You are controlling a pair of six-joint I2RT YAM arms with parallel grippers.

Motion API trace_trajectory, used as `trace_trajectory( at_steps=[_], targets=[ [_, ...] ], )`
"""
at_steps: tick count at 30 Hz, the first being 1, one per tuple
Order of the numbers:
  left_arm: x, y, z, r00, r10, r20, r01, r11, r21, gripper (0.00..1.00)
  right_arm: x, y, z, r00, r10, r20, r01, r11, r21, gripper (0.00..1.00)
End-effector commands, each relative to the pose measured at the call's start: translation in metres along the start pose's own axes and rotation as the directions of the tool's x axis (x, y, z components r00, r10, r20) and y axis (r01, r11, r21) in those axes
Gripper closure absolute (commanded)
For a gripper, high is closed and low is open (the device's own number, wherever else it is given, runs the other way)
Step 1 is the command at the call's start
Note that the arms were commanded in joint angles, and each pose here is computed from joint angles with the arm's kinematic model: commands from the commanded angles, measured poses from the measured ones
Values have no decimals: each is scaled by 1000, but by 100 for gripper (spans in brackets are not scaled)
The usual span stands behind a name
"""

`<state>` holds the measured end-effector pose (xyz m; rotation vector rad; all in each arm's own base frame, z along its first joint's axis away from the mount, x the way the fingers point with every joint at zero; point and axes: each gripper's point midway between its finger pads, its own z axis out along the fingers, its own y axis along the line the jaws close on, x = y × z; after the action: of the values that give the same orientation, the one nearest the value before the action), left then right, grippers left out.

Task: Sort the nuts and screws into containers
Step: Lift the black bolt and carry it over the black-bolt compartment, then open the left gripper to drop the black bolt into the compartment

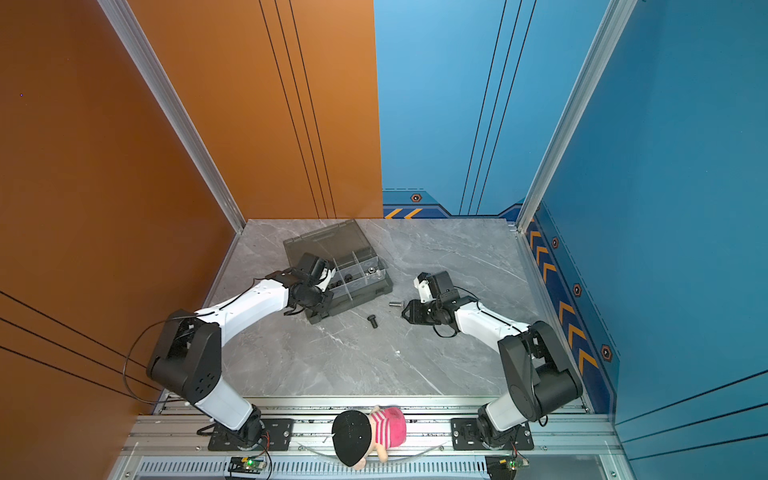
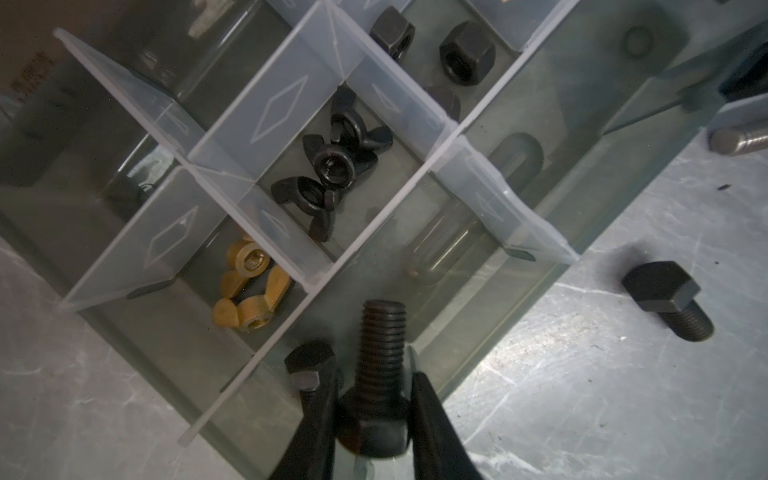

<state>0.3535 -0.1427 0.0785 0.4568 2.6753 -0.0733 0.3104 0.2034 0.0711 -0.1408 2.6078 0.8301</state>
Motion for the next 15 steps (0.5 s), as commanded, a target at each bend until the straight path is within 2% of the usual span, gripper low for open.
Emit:
trace_trajectory(
  at_steps=[1, 4, 10, 12, 15],
  targets=[
    [2, 8, 4, 1000, -6, -10, 6, 1000, -30, 82, 8, 0, 2, 999, 15, -36, -15, 1000, 5, 61],
    [1, 10, 4, 1000, -11, -7, 11, 999, -47, 72, 8, 0, 1, 999, 14, -34, -14, 1000, 5, 61],
    [-2, 10, 1, 1000, -19, 5, 19, 999, -50, 59, 9, 0, 2, 999, 13, -37, -13, 1000, 3, 61],
    [-2, 10, -1, 1000, -27, 9, 27, 999, -43, 51, 9, 1, 1, 999, 12, -37, -12, 1000, 2, 61],
    [-4, 3, -4, 999, -32, 16, 32, 999, 1, 47, 9, 2, 1, 999, 10, -36, -10, 1000, 1, 61]
  ],
)
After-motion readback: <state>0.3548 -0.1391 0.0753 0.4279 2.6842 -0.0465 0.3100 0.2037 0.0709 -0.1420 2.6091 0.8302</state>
